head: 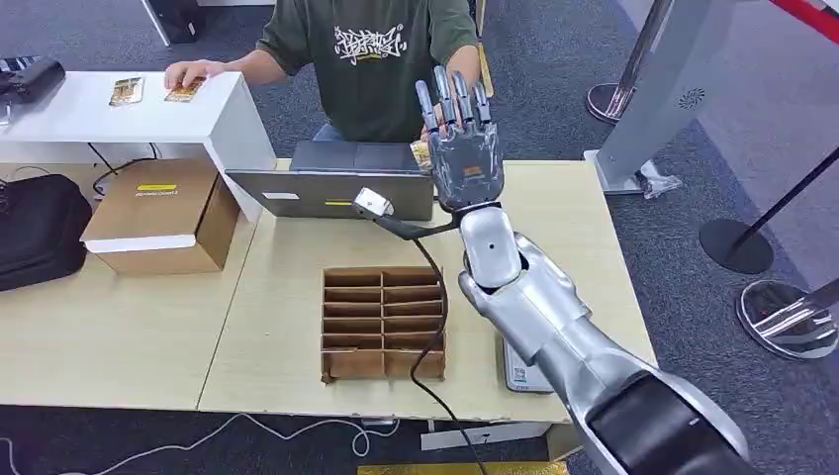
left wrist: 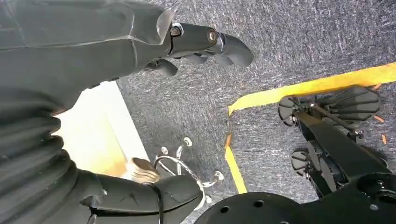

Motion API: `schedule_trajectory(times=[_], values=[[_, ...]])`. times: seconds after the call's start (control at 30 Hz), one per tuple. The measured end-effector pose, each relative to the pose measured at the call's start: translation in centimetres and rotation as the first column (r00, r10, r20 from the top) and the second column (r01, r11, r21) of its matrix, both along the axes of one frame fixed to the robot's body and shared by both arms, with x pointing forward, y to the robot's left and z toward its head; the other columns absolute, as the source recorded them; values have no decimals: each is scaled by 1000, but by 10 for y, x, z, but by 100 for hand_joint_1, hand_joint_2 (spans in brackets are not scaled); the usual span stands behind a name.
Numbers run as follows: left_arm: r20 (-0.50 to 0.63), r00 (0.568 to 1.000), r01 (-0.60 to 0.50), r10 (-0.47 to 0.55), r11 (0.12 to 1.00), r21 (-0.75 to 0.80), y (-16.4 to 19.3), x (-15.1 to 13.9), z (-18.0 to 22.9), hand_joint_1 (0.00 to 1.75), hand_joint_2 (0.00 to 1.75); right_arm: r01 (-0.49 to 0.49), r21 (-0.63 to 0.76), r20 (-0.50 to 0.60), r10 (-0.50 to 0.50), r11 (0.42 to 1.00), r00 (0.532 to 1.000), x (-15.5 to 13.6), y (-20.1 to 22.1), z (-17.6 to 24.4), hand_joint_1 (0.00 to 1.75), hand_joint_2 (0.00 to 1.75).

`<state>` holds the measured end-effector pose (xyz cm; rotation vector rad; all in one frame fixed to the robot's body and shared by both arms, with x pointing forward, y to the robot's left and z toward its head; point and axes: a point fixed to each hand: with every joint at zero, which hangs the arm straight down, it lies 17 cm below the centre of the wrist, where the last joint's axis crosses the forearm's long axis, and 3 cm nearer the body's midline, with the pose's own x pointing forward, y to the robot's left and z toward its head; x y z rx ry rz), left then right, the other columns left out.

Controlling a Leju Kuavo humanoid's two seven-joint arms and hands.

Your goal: Pass the card to the sensor for recognition and then transmit it.

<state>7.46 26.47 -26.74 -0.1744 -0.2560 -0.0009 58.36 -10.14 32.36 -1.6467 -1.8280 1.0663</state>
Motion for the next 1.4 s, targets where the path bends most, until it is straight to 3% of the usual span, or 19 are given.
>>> schedule_trajectory(times=[0.87, 1.07, 1.17, 1.23, 1.4], values=[[-2, 1000, 0, 0, 1000, -1, 1, -1, 0, 0, 175, -4, 44, -35, 5, 999, 999, 6, -18, -7, 175, 175], [-4, 1000, 1, -1, 1000, -1, 0, -1, 0, 0, 175, -27, 239, -122, 57, 971, 991, 13, -36, -12, 175, 175], [-11, 1000, 2, -2, 1000, -1, 0, -2, 0, 0, 175, -19, 401, -189, 103, 916, 977, 19, -50, -17, 175, 175], [-15, 1000, 3, -3, 1000, -1, 0, -3, -1, 0, 175, -17, 545, -249, 181, 838, 951, 23, -57, -26, 175, 175], [-23, 1000, 4, -4, 1000, 1, 2, -5, -1, 0, 175, 3, 873, -255, 449, 488, 856, 25, -67, -40, 175, 175]])
